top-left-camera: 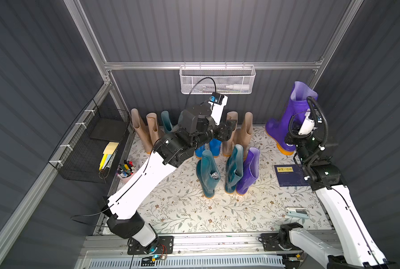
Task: Match and arrange rain boots in pairs
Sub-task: Place the rain boot at the center of the board.
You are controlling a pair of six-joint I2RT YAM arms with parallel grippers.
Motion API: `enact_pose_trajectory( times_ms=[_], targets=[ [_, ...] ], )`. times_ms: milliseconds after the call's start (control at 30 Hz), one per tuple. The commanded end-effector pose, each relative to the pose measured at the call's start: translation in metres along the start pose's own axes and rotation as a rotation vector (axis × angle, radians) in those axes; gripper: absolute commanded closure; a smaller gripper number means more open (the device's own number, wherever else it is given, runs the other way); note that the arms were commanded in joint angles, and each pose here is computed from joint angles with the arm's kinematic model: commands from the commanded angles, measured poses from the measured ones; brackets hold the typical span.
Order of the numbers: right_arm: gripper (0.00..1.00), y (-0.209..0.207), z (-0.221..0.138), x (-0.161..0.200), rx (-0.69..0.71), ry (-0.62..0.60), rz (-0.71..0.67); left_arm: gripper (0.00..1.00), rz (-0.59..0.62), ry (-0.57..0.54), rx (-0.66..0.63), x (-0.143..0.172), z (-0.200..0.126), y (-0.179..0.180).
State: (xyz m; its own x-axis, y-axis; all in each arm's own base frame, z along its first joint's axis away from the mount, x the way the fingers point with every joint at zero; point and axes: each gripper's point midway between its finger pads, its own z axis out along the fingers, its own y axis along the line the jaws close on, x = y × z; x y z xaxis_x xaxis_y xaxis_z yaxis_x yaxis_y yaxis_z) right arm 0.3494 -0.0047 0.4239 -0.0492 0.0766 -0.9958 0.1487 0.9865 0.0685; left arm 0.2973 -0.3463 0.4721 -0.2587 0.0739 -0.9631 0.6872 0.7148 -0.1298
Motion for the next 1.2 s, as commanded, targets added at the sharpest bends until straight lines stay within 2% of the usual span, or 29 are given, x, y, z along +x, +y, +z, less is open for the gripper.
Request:
enact_pose_trajectory(
  times_ms=[0, 167, 333, 367, 733, 933, 1167],
  targets=[
    [1.0, 0.0, 0.007, -0.024, -0.024, -0.119, 0.075, 0.29, 0.037, -0.063, 0.041, -0.007, -0.015, -0.006],
    [1.0, 0.006, 0.042, 0.01, -0.03, -0.069, 0.074, 0.26, 0.032, -0.032, 0.008, 0.014, -0.009, 0.002],
    [1.0, 0.013, 0.073, 0.04, -0.045, -0.067, 0.082, 0.25, -0.006, -0.021, 0.035, 0.028, -0.004, -0.002],
    [1.0, 0.014, 0.086, 0.056, -0.04, -0.043, 0.082, 0.25, -0.016, -0.02, 0.042, 0.029, -0.003, -0.003],
    [1.0, 0.023, 0.151, 0.116, -0.044, -0.055, 0.091, 0.25, -0.062, -0.023, 0.036, 0.029, 0.0, -0.002],
    [1.0, 0.032, 0.176, 0.149, -0.07, -0.03, 0.135, 0.25, -0.073, -0.027, 0.032, 0.03, -0.003, -0.001],
    [1.0, 0.043, 0.189, 0.18, -0.081, 0.009, 0.175, 0.24, -0.064, -0.036, 0.007, 0.03, -0.011, 0.005]
  ],
)
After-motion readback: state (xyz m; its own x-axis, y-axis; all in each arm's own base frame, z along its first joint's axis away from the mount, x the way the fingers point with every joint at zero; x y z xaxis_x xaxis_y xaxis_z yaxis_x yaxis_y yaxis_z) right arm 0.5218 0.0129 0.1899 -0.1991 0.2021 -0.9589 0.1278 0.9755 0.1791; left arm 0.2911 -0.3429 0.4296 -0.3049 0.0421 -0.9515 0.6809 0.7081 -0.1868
